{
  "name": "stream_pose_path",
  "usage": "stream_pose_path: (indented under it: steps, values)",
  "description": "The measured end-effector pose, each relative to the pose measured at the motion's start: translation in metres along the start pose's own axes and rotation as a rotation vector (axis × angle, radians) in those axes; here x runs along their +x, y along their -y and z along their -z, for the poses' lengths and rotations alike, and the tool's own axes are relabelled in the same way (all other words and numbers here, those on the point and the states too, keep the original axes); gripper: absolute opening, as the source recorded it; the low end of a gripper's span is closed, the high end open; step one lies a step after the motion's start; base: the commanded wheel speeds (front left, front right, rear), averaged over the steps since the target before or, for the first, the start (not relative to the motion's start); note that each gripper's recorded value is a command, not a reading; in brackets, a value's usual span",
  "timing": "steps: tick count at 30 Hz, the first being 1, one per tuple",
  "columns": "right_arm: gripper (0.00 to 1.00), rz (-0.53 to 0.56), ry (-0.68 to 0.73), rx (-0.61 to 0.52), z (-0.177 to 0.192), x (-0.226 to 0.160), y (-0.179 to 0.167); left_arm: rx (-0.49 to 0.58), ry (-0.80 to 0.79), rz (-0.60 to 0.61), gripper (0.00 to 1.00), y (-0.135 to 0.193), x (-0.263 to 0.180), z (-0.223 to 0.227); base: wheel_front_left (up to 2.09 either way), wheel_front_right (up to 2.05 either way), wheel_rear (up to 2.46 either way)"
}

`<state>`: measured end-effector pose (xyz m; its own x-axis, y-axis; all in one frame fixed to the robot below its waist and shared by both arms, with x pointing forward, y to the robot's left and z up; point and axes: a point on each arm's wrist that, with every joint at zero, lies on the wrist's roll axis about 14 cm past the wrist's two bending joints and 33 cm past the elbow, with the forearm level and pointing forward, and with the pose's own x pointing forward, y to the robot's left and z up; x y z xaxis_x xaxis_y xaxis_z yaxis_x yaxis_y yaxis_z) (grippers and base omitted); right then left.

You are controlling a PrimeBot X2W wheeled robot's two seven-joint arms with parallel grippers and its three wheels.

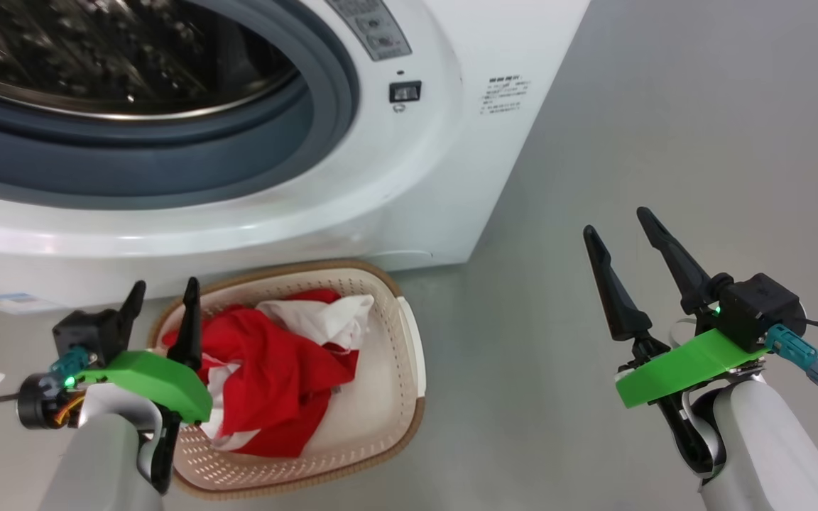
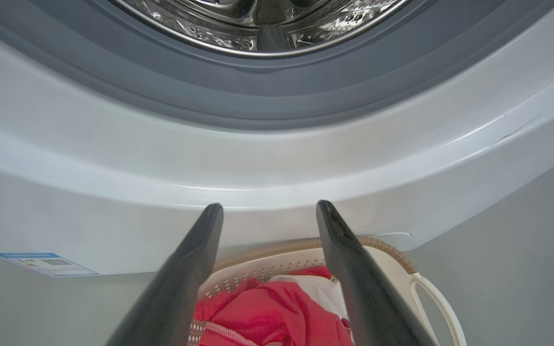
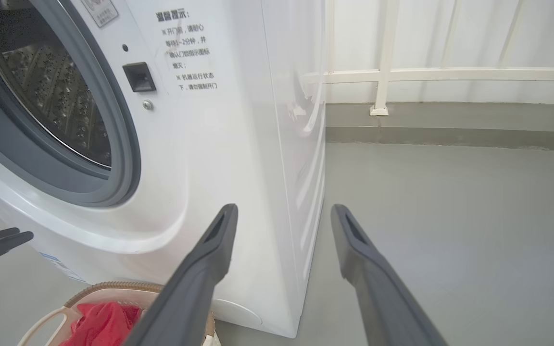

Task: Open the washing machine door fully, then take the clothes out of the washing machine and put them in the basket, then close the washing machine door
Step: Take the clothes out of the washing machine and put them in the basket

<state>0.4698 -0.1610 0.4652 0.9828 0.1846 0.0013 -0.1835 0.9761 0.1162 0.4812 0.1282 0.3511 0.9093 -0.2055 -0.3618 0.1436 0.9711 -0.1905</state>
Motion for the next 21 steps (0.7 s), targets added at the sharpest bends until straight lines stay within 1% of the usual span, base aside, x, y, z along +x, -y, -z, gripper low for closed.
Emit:
stream_pose_path:
  steps: [4,9,17,21]
  values:
    - [1.0,-0.007,0.029,-0.004,-0.012,-0.001,-0.003,0.023,0.077,-0.01,1.0,-0.003,-0.011,-0.024,0.0,0.0,0.0]
    - [1.0,0.0,0.026,-0.002,-0.014,-0.014,-0.003,0.031,0.149,-0.028,1.0,-0.007,-0.027,-0.043,0.0,0.0,0.0]
    - [1.0,0.007,0.058,-0.006,-0.029,-0.023,-0.003,0.047,0.238,-0.042,1.0,-0.008,-0.05,-0.067,0.0,0.0,0.0]
    - [1.0,0.015,0.044,-0.005,-0.026,-0.035,-0.002,0.051,0.283,-0.049,1.0,-0.008,-0.064,-0.077,0.0,0.0,0.0]
